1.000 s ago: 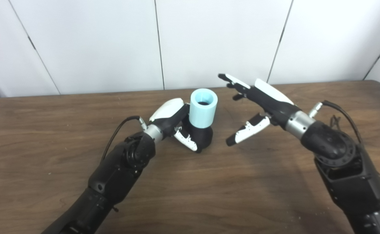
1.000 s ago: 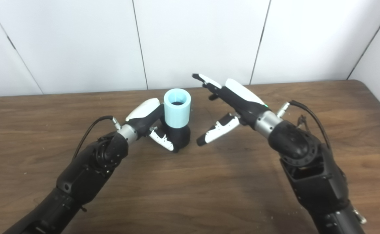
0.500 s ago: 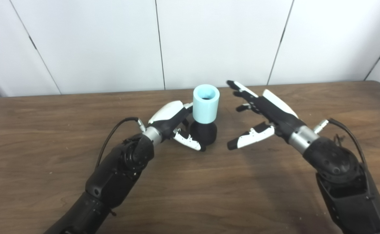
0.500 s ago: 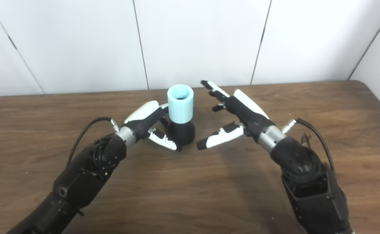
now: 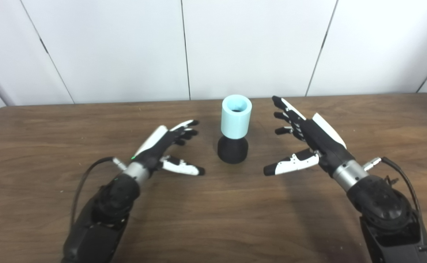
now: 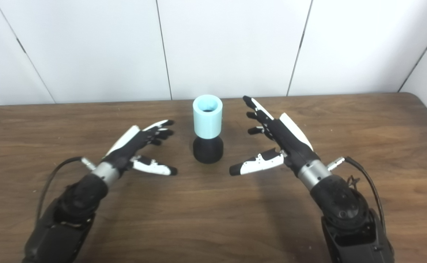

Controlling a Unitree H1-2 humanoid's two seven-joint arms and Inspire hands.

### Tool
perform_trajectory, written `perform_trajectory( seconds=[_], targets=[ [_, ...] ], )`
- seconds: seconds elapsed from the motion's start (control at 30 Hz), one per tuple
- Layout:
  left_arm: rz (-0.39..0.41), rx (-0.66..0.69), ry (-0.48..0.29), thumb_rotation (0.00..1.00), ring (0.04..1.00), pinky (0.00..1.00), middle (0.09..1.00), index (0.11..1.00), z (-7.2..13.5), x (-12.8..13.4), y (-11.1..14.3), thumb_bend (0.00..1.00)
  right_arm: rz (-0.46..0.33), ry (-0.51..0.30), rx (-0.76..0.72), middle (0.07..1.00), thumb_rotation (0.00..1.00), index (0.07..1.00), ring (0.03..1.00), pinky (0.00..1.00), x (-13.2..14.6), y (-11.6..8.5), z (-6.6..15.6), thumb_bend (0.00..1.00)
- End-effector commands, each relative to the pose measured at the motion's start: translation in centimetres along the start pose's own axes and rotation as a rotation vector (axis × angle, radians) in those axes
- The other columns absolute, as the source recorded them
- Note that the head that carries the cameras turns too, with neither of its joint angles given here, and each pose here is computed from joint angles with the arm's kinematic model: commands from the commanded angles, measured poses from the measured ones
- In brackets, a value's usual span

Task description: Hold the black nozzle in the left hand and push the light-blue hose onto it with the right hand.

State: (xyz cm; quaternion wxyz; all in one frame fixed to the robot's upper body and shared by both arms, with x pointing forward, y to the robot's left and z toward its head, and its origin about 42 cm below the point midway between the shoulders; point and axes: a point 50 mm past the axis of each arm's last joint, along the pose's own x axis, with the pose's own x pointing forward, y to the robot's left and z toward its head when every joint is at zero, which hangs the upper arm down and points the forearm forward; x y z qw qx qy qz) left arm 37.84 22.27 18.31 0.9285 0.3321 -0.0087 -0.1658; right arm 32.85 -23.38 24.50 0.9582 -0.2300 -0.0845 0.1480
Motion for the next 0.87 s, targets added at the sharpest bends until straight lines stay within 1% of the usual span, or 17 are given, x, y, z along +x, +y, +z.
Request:
perform_trajectory(
  seconds=[0.0,0.03,0.07,0.1,0.2,0.33,0.4,0.6,0.77,0.83],
  targets=[
    [0.075,-0.089,-0.045,0.15,0.807,0.76,0.793,0.798,-0.5,-0.9,0.6,0.83,-0.083,-0.083,0.021,1.0,0.2,1.0,0.942,0.81,-0.2,-0.5,1.5,0.87],
    [0.09,-0.157,-0.096,0.19,0.792,0.73,0.785,0.797,-0.7,-1.1,0.3,0.87,-0.105,-0.081,0.043,0.992,0.21,1.0,0.936,0.81,-0.3,-0.1,1.3,0.87],
    [0.1,-0.2,-0.13,0.21,0.788,0.73,0.786,0.806,-0.8,-1.2,0.1,0.9,-0.119,-0.079,0.056,0.987,0.21,1.0,0.932,0.81,-0.4,0.1,1.1,0.87],
    [0.111,-0.237,-0.157,0.22,0.787,0.72,0.786,0.808,-0.8,-1.2,0.0,0.91,-0.132,-0.077,0.064,0.985,0.21,1.0,0.93,0.8,-0.5,0.4,0.9,0.87],
    [0.135,-0.297,-0.202,0.22,0.791,0.72,0.798,0.824,-0.2,-1.4,-0.2,0.92,-0.157,-0.073,0.052,0.982,0.22,0.998,0.928,0.8,-0.8,0.6,0.5,0.87],
    [0.161,-0.316,-0.256,0.23,0.777,0.69,0.794,0.825,0.7,-1.8,-0.4,0.92,-0.182,-0.097,-0.059,0.933,0.21,0.969,0.874,0.74,-1.0,0.8,-0.2,0.88],
    [0.17,-0.311,-0.271,0.23,0.769,0.67,0.79,0.823,0.9,-2.0,-0.4,0.92,-0.191,-0.107,-0.077,0.919,0.22,0.961,0.855,0.72,-1.3,1.0,-0.4,0.88],
    [0.178,-0.31,-0.291,0.19,0.764,0.66,0.788,0.811,1.2,-2.8,-0.2,0.9,-0.226,-0.106,-0.005,0.912,0.23,0.958,0.844,0.7,-2.2,1.6,-0.8,0.88],
    [0.178,-0.303,-0.311,0.18,0.764,0.66,0.793,0.809,1.4,-3.2,-0.3,0.89,-0.232,-0.104,-0.004,0.916,0.24,0.952,0.843,0.69,-2.7,1.9,-1.0,0.89],
    [0.176,-0.294,-0.323,0.17,0.768,0.66,0.804,0.813,1.4,-3.4,-0.4,0.88,-0.236,-0.107,-0.024,0.916,0.24,0.951,0.842,0.69,-3.1,2.2,-1.3,0.89]
  ],
)
